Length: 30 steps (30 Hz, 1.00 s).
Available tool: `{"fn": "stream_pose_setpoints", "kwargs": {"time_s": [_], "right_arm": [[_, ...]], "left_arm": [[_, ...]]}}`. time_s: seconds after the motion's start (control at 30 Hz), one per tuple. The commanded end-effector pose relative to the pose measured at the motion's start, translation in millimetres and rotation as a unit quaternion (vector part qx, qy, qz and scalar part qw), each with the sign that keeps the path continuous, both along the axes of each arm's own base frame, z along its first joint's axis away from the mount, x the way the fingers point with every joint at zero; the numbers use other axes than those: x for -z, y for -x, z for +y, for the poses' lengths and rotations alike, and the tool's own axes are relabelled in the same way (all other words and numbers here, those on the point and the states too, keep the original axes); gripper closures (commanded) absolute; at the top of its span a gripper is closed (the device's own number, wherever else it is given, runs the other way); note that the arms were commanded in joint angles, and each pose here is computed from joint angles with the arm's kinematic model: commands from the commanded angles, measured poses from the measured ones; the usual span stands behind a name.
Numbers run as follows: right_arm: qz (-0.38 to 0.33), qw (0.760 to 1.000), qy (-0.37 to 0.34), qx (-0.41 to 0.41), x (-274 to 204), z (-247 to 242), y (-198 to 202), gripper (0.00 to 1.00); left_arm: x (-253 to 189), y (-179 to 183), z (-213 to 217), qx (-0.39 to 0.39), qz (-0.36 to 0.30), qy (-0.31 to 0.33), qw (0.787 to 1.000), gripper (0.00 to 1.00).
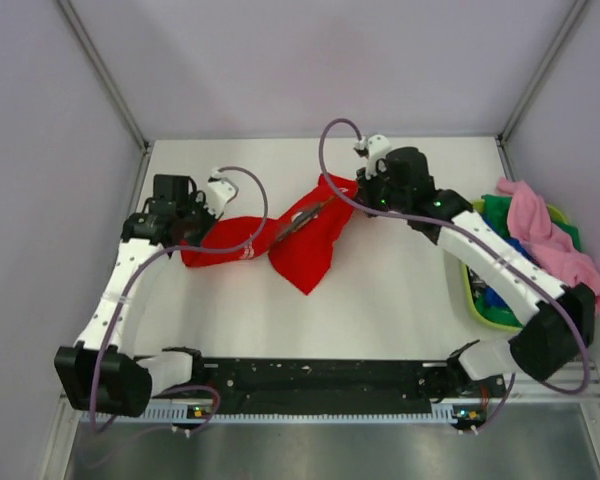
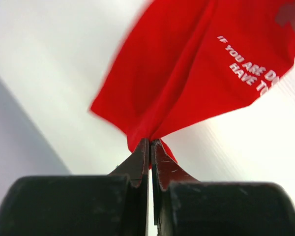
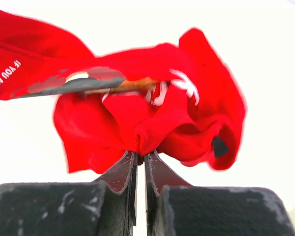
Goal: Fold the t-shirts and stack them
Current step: Flatten out the tshirt
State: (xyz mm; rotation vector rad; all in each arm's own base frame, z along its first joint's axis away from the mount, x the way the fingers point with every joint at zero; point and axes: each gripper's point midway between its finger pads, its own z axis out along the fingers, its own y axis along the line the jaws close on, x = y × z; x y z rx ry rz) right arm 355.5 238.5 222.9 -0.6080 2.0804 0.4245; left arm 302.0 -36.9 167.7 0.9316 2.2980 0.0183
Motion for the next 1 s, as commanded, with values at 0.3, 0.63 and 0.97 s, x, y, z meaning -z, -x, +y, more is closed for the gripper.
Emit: {"fn": "stream_pose_setpoints", "kwargs": {"time_s": [0.3,0.63,0.97], "right_arm": [[-0.101,0.994,-0.024,0.018,-128.1,-71.8,89.1,1.00],[-0.016,0.988,0.007,0.151,-59.7,-127.4,13.3,1.00],[0.078,0.980,0.040,0.177,13.7,-107.2,-96.9,0.38]], "left_arm": [[-166.8,26.8,17.0,-0.060,-0.151,0.012,0.987,1.00],[-128.6,-36.8,13.0,-0.059,-0.145,0.001,0.988,1.00],[-55.3,-190.5,38.8,-0.167,-0.129,-0.050,0.976,0.35]]}}
